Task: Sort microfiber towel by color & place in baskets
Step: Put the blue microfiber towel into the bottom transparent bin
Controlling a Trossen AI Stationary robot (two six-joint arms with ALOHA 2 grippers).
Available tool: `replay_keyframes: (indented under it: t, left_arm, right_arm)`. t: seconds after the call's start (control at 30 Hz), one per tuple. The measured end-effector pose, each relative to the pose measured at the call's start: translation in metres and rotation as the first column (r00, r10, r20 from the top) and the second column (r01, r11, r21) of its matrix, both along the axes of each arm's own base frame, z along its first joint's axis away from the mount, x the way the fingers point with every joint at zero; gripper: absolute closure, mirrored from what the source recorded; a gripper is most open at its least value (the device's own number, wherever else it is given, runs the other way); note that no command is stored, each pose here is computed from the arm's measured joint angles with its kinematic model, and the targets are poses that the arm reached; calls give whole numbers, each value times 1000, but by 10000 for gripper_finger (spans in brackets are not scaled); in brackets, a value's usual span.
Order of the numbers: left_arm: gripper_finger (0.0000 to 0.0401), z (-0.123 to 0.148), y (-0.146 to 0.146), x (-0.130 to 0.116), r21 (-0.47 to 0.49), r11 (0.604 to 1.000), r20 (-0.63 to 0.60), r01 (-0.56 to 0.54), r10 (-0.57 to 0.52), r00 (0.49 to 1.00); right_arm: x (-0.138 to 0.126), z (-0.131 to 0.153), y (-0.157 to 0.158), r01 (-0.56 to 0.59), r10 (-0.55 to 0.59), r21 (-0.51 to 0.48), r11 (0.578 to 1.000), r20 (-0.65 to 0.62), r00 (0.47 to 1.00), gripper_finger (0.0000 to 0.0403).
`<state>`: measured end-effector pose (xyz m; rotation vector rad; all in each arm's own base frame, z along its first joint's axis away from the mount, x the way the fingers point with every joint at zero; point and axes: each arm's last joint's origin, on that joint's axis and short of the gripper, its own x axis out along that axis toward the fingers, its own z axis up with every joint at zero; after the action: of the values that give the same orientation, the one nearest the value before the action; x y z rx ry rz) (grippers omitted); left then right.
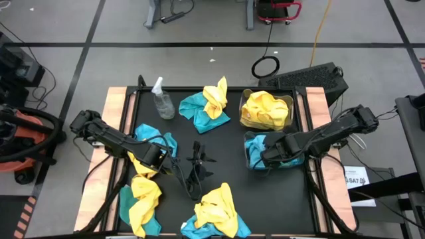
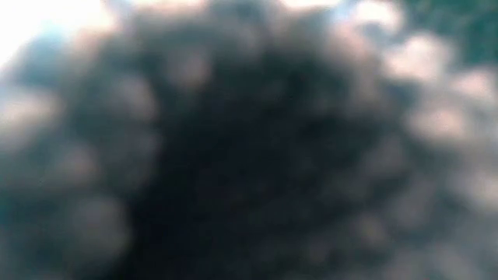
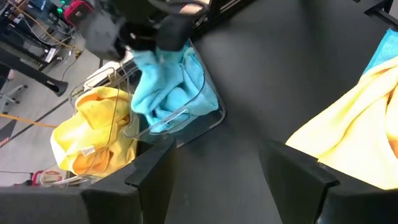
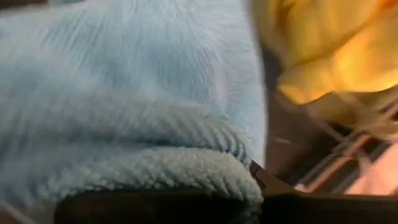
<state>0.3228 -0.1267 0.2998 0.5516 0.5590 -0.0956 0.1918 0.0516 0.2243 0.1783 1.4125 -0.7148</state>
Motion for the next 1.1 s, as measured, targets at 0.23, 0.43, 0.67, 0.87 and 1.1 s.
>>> replay_keyframes:
  t: [0.23,0.43,0.67,0.87,1.1]
  left_arm:
    - [168,0,0,0,0,1000,0,0,0,1000]
    - [168,0,0,0,0,1000,0,0,0,1000]
    - [168,0,0,0,0,1000,0,0,0,1000]
    - [168,0,0,0,0,1000,0,0,0,1000]
    - [168,0,0,0,0,1000,0,0,0,1000]
  right_arm:
    - [-2,-36,-4,-61,61,67,996,13,998,402]
    - [-10,-59,-9,-79,79,101,992,-2,997,402]
    - [-17,-78,-13,-60,57,172,983,19,998,403]
    - [-15,-69,-13,-68,64,141,988,30,997,371]
    - [-13,-38,-14,-51,45,96,994,63,997,262]
